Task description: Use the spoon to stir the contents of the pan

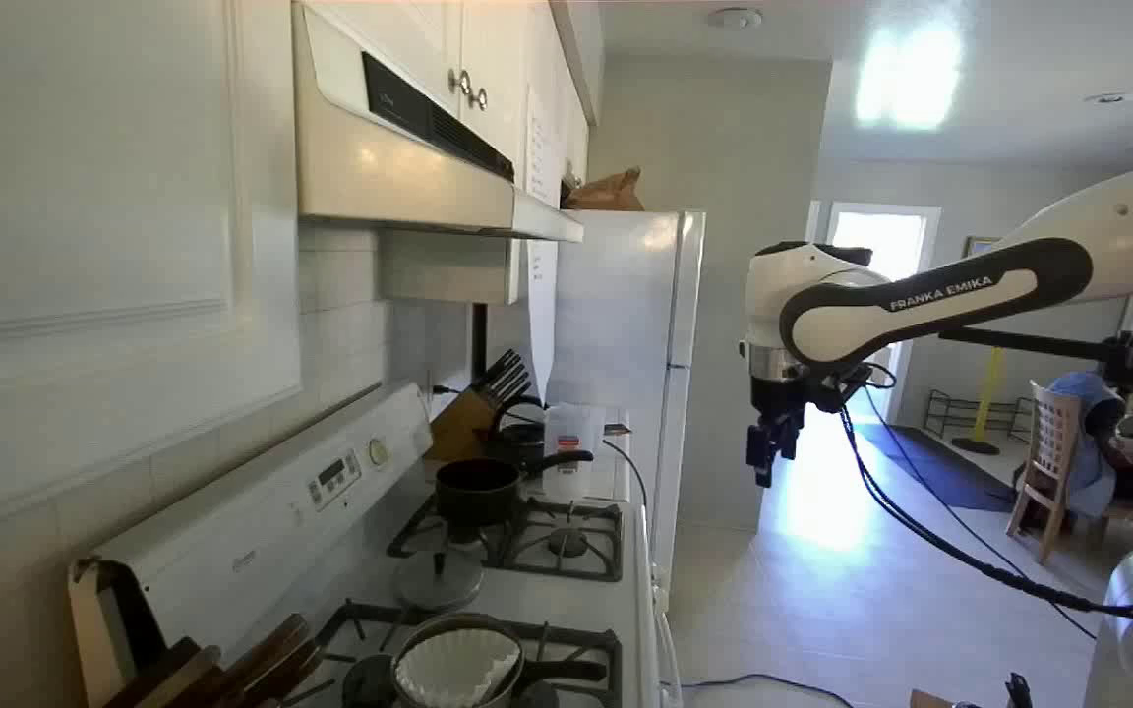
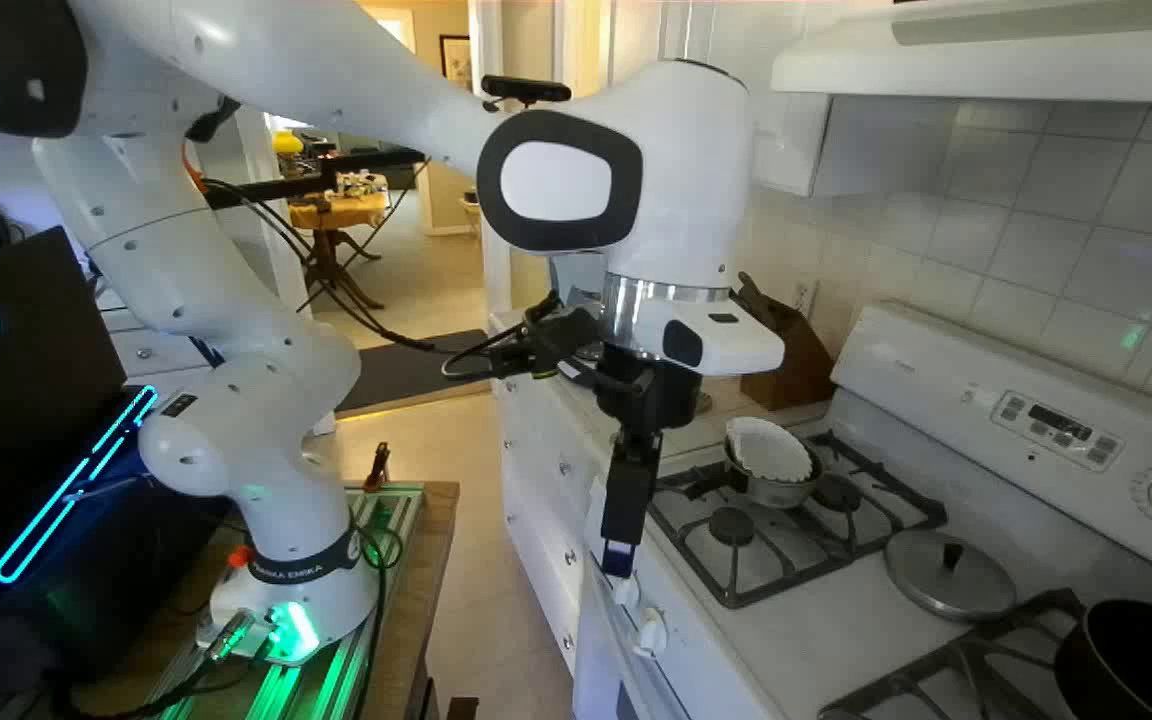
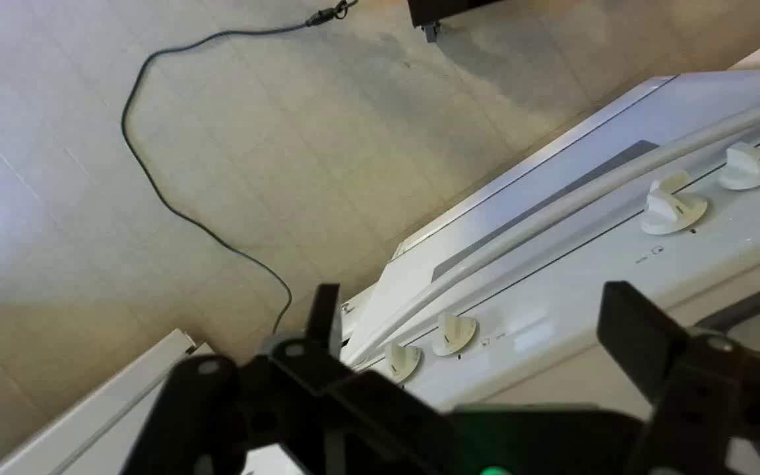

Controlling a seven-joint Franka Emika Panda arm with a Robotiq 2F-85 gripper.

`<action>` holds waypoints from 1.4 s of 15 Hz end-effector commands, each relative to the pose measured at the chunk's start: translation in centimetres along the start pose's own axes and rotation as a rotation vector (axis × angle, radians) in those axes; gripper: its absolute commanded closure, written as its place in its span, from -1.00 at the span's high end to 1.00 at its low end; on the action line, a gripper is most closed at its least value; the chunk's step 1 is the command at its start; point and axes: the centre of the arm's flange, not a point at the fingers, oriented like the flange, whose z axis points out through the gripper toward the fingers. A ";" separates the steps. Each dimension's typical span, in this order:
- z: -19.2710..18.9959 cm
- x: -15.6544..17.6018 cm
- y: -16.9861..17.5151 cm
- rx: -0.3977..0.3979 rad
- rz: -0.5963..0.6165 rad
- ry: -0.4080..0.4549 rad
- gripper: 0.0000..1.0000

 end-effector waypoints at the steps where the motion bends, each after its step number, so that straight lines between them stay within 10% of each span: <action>1: 0.0 0.0 0.0 0.000 0.000 0.000 1.00; 12: -1.0 1.8 -1.9 -0.025 -0.162 0.095 1.00; 21: -1.4 6.6 -16.7 -0.050 -0.648 0.199 1.00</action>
